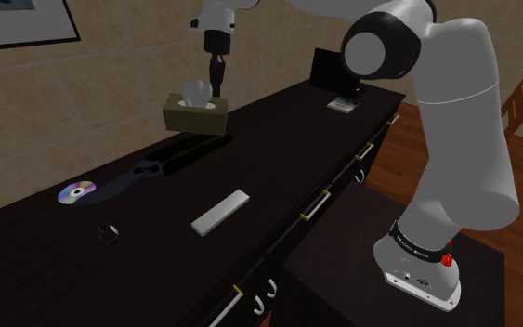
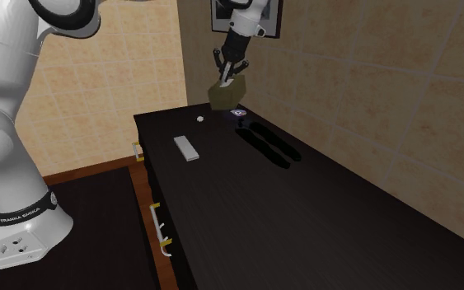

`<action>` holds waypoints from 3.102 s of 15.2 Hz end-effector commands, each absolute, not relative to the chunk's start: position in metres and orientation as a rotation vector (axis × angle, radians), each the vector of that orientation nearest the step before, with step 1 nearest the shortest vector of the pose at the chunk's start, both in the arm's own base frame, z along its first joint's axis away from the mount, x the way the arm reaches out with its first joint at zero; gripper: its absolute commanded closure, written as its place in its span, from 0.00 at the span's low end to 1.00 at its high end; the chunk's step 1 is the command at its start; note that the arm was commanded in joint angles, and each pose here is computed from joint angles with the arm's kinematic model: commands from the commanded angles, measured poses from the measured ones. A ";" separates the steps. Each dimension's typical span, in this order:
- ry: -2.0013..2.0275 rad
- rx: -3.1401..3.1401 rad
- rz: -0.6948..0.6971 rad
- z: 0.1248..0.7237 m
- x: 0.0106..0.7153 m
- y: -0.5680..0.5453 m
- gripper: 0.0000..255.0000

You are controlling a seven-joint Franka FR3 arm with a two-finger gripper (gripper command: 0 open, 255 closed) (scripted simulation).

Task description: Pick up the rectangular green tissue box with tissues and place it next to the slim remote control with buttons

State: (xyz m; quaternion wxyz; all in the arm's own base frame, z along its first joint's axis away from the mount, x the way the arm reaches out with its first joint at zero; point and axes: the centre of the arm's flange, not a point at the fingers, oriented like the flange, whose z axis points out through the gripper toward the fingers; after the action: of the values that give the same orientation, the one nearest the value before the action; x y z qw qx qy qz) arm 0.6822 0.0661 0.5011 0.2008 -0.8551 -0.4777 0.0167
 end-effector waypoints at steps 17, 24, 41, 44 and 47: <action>-1.333 -2.390 0.047 0.431 0.690 0.098 1.00; -1.333 -2.390 0.047 0.394 0.690 0.098 1.00; -1.333 -2.390 0.047 0.304 0.690 0.098 1.00; -1.333 -2.390 0.047 0.292 0.690 0.098 1.00; -1.333 -2.390 0.047 0.292 0.690 0.098 1.00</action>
State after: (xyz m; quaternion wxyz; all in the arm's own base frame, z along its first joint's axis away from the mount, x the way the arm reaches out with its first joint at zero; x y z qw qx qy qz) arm 0.6901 0.0977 0.2924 0.2010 -0.8554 -0.4770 0.0170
